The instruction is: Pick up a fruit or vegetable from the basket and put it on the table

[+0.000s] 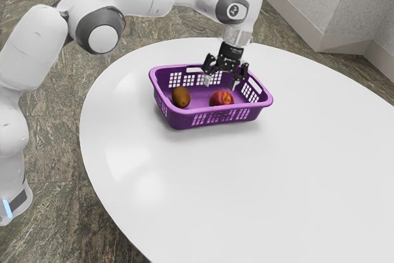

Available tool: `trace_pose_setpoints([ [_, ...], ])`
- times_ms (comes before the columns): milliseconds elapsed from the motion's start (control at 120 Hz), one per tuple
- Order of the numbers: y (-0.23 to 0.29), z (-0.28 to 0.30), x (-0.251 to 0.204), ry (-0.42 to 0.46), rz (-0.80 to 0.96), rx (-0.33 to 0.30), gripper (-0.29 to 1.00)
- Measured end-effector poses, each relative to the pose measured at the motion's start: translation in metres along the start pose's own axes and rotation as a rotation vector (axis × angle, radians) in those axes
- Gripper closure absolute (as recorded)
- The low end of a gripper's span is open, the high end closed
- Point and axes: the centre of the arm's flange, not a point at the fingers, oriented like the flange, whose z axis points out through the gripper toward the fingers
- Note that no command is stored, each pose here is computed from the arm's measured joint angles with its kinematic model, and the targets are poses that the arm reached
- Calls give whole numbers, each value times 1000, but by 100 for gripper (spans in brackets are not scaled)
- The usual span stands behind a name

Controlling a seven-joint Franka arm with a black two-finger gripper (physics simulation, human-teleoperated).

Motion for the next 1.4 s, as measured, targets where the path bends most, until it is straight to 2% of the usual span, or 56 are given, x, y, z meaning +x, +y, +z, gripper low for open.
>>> trace_pose_setpoints([
  [383,10,15,8,-6,34,0,0],
  [850,28,30,9,-8,64,-35,0],
  [1017,34,27,-1,-11,89,-55,0],
  [1242,46,51,-5,-30,105,-48,0],
  [1317,47,52,-3,-31,104,-52,2],
  [1400,47,51,-2,-30,103,-56,12],
])
